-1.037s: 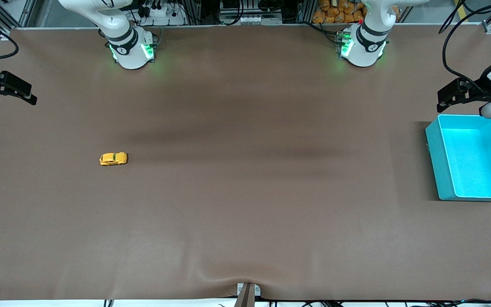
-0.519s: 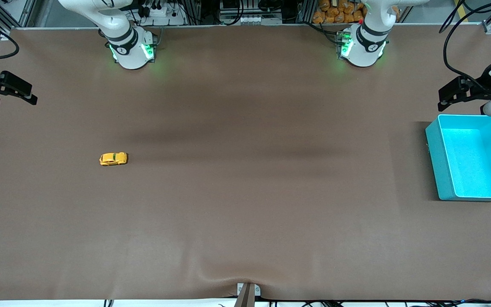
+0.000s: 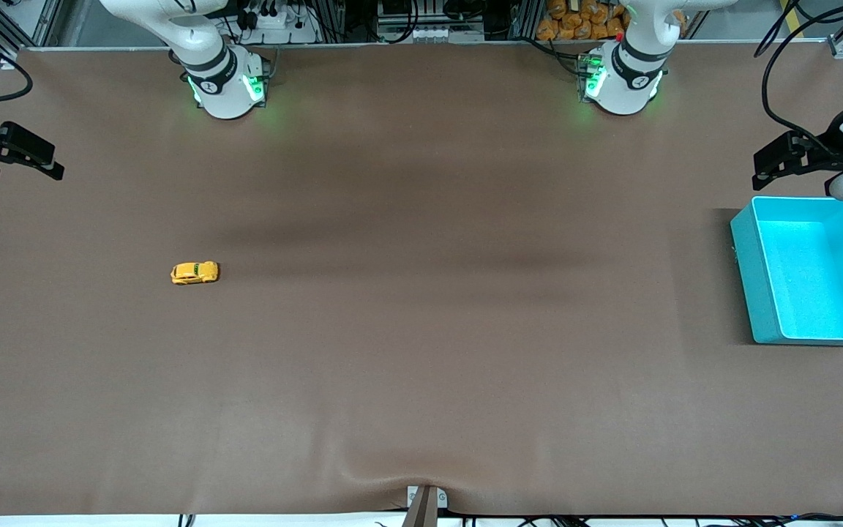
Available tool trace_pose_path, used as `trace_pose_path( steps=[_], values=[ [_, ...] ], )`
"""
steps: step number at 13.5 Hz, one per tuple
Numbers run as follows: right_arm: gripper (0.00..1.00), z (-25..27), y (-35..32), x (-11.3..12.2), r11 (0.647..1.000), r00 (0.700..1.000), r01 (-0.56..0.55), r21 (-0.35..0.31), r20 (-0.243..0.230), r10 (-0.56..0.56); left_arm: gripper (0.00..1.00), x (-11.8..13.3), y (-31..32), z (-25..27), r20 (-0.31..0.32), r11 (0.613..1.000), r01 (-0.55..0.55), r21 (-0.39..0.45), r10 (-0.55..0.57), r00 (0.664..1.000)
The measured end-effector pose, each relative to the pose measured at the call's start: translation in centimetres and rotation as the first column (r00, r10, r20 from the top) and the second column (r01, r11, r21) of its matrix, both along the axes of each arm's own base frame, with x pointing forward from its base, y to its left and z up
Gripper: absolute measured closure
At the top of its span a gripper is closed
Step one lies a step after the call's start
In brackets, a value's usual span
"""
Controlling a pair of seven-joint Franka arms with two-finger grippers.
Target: Wind and store yellow beetle car
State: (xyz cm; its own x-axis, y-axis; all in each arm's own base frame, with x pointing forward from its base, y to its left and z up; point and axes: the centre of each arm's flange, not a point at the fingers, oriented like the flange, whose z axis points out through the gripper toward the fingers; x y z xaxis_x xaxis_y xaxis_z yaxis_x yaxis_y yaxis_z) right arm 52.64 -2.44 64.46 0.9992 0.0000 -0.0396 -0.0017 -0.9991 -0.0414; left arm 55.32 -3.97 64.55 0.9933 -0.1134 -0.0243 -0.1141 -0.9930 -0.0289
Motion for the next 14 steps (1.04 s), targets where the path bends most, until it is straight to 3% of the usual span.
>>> trace_pose_path(
  steps=[14],
  values=[
    [0.0, -0.28, 0.3, 0.09, 1.0, 1.0, -0.005, 0.0, -0.006, 0.005, 0.0, -0.05, -0.37, -0.69, -0.018, 1.0, 0.003, -0.025, -0.003, 1.0]
  ],
)
